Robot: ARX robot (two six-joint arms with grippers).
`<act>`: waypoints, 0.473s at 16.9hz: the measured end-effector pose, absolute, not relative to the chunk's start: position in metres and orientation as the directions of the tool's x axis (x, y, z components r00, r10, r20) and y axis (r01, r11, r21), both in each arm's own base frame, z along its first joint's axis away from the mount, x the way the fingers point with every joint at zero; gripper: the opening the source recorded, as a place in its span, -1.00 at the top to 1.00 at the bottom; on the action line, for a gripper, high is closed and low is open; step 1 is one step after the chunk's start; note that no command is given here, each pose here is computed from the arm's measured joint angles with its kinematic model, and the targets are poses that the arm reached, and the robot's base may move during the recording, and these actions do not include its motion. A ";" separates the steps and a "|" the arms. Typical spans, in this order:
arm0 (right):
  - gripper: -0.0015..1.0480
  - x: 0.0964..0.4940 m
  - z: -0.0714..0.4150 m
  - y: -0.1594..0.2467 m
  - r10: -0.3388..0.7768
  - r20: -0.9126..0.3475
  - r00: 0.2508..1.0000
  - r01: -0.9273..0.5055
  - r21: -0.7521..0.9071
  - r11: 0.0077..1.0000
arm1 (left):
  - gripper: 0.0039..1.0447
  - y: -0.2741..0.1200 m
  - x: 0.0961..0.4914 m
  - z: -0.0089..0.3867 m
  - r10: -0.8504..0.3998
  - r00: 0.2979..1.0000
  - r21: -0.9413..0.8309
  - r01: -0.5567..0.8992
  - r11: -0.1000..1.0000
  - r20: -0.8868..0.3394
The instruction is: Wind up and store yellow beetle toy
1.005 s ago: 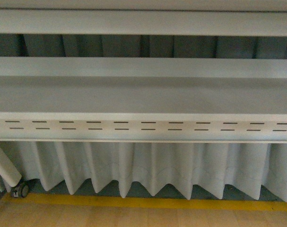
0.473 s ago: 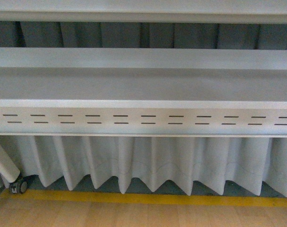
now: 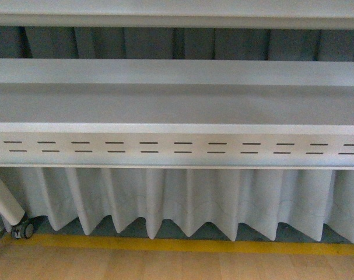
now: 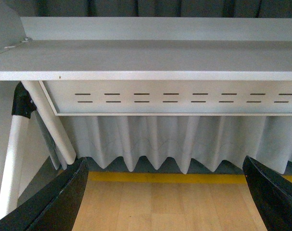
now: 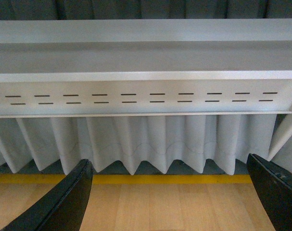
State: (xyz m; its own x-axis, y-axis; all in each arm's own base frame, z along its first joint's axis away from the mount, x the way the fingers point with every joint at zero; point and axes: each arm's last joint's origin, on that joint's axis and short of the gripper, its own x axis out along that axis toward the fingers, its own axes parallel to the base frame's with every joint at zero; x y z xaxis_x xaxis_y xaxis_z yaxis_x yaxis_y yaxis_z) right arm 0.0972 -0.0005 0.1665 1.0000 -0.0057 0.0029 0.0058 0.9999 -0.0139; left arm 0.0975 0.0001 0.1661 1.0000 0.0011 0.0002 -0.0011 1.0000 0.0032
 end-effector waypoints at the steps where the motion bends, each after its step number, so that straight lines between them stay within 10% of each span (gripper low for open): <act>1: -0.87 0.097 0.167 -0.001 -0.006 0.003 1.000 0.006 -0.014 1.000 | -0.88 0.000 0.097 0.166 0.001 1.000 0.003 -0.001 1.000 0.000; 8: -0.87 0.097 0.167 -0.001 -0.006 0.003 1.000 0.006 -0.014 1.000 | -0.88 0.000 0.097 0.166 0.001 1.000 0.003 -0.001 1.000 0.000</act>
